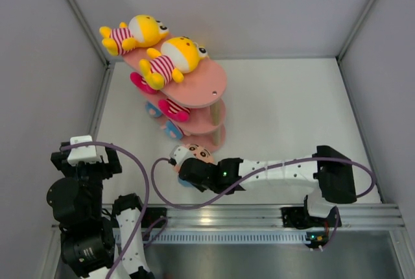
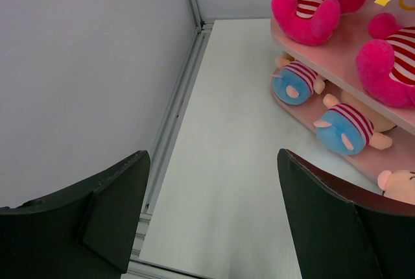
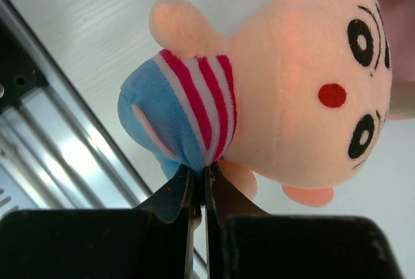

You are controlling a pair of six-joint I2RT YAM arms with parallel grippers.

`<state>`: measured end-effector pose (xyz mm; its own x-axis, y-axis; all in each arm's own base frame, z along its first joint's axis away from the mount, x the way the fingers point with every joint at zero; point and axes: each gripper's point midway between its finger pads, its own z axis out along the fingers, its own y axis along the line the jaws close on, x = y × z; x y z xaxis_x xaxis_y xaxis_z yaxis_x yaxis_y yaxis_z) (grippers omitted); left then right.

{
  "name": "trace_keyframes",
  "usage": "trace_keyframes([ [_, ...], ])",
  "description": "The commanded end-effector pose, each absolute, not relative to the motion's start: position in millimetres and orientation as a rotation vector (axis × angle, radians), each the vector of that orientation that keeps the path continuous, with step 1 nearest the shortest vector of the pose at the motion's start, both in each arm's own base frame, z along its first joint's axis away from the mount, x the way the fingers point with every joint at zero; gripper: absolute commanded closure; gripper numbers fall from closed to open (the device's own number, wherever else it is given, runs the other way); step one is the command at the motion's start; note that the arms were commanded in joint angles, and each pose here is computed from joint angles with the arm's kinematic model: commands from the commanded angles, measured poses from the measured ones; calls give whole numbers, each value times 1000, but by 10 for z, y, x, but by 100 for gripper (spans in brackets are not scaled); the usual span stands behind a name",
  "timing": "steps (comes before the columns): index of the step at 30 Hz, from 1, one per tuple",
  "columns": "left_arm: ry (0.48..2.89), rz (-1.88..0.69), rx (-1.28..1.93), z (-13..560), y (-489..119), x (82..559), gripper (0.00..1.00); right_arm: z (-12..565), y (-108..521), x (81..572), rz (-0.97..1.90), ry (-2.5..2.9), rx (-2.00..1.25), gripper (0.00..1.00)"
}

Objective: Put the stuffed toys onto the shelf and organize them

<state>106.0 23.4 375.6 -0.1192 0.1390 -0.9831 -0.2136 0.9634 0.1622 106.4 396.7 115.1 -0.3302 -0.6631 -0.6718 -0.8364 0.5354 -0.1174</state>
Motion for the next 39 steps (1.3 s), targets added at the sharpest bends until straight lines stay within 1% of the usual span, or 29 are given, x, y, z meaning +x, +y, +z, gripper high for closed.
trace_keyframes([
  [1, 1615, 330, -44, 3878, 267, 1082, 14, 1383, 4309, 1323, 399, 2012, -1073, 100],
  [11, 1623, 326, -35, 3841, 263, 1094, 14, 1300, 4398, 1756, 352, 2061, -945, 100],
  [19, 1625, 316, -26, 3830, 245, 1104, 14, 1244, 4449, 1949, 273, 2013, -1021, 100],
  [28, 1628, 310, -14, 3816, 232, 1112, 14, 1281, 4491, 2193, 261, 1950, -1071, 100],
  [35, 1629, 321, -13, 3817, 246, 1109, 14, 1352, 4520, 2246, 304, 1918, -1076, 100],
  [39, 1625, 316, -11, 3823, 235, 1104, 14, 1354, 4380, 2236, 274, 1965, -1020, 100],
])
